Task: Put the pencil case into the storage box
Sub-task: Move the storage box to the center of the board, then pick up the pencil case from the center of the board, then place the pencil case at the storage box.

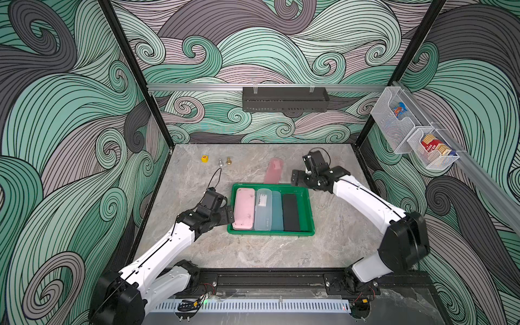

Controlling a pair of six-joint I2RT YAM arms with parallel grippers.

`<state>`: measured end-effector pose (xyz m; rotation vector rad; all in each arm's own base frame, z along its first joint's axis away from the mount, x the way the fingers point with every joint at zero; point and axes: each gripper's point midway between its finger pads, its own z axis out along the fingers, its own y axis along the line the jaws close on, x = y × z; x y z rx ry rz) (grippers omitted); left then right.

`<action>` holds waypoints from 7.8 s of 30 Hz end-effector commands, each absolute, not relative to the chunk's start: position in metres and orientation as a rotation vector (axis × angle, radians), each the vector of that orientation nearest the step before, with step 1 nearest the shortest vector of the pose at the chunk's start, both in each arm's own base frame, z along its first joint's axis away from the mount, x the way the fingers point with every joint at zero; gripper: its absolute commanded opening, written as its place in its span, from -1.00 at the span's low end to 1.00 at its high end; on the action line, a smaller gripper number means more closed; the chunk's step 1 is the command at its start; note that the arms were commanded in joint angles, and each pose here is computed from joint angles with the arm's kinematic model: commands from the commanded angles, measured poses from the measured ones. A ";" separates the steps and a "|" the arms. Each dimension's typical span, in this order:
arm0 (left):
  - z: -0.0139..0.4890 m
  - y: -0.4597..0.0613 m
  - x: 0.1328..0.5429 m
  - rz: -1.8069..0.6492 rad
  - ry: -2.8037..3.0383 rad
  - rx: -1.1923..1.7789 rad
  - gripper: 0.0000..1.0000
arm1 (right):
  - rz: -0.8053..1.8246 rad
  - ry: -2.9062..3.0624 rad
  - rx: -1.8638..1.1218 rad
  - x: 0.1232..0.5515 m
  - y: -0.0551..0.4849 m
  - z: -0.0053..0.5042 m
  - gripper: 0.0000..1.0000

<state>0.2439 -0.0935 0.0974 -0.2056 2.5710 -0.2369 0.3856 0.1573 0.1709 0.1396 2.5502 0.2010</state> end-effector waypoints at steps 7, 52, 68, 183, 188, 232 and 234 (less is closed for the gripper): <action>0.077 -0.088 0.250 -0.234 2.591 -0.178 0.98 | 0.125 2.772 -0.003 0.472 0.207 0.101 0.98; 0.072 -0.091 0.253 -0.324 2.600 -0.173 0.97 | -0.086 2.845 0.043 0.530 0.192 0.008 0.98; 0.071 -0.093 0.253 -0.342 2.607 -0.179 0.97 | -0.231 2.951 0.098 0.502 0.070 0.019 0.98; 0.066 -0.092 0.239 -0.348 2.653 -0.167 0.97 | 0.246 2.950 -0.045 0.251 0.222 0.070 0.98; 0.067 -0.092 0.239 -0.349 2.650 -0.166 0.97 | 0.282 2.948 -0.064 0.252 0.237 0.066 0.98; 0.097 -0.092 0.251 -0.358 2.591 -0.189 0.97 | 0.262 2.848 -0.055 0.411 0.189 0.053 0.74; 0.102 -0.089 0.254 -0.335 2.577 -0.192 0.97 | 0.285 2.843 -0.050 0.416 0.188 0.055 0.74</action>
